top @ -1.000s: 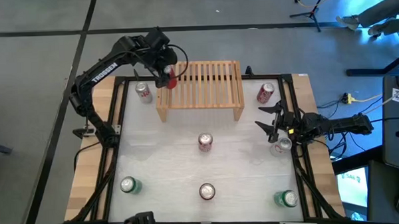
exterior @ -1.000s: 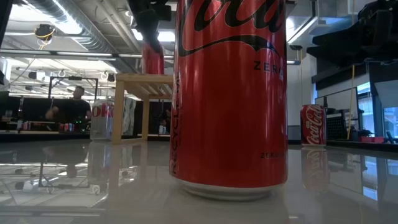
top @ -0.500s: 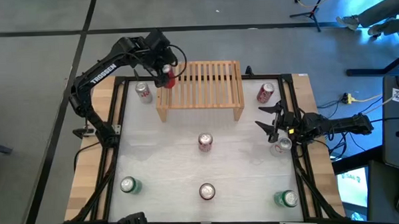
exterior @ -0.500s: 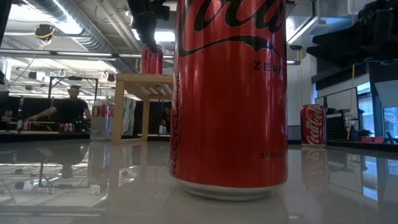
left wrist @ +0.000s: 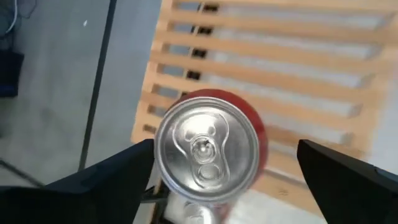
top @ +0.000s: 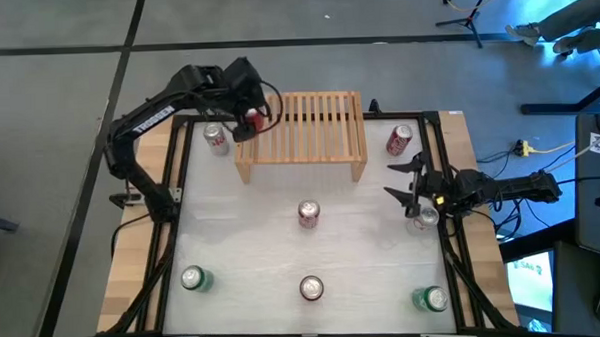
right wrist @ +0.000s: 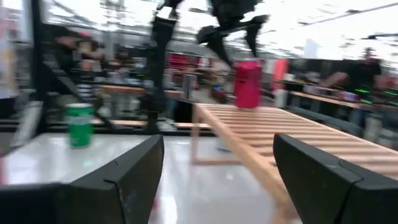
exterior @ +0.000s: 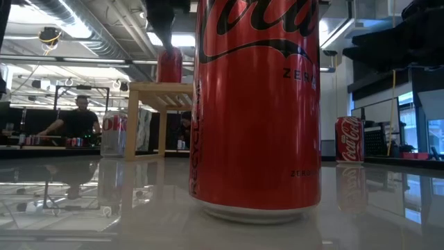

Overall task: Place canned beverage on shelf
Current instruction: Put the bottom red and white soda can on the shelf

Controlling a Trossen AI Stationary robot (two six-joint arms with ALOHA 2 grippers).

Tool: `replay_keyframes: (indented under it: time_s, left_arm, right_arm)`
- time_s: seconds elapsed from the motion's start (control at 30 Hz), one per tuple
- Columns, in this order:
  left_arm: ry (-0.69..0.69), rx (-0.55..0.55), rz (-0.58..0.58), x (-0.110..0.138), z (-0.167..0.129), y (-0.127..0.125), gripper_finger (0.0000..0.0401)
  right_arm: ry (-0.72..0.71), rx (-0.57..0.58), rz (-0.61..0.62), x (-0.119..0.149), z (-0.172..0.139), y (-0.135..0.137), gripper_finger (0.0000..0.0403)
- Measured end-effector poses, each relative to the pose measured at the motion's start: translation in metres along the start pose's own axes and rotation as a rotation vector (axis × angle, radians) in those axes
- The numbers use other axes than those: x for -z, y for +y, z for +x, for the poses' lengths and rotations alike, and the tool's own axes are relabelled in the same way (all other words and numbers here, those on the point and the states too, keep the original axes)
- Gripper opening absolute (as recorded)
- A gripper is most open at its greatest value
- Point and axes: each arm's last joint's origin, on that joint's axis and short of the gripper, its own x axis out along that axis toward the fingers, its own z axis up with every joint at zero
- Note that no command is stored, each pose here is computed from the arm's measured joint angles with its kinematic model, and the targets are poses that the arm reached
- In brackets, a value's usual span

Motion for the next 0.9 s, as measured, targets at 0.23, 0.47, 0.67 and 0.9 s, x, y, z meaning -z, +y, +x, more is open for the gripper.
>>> replay_keyframes:
  time_s: [0.23, 0.47, 0.67, 0.9]
  left_arm:
    - [-0.174, 0.135, -0.058, 0.003, -0.051, -0.038, 0.0380]
    - [-0.220, 0.155, -0.115, 0.007, -0.072, -0.063, 0.0380]
    - [-0.242, 0.249, -0.093, 0.006, -0.080, -0.095, 0.0380]
    - [-0.250, 0.318, -0.095, 0.007, -0.077, -0.138, 0.0380]
  right_arm:
    - [-0.037, -0.054, 0.008, -0.003, 0.000, 0.001, 0.0298]
    - [-0.042, -0.036, 0.015, -0.004, 0.000, 0.001, 0.0298]
    - [-0.043, -0.085, 0.034, -0.003, 0.000, 0.002, 0.0298]
    - [0.011, -0.112, 0.079, 0.002, 0.002, 0.004, 0.0298]
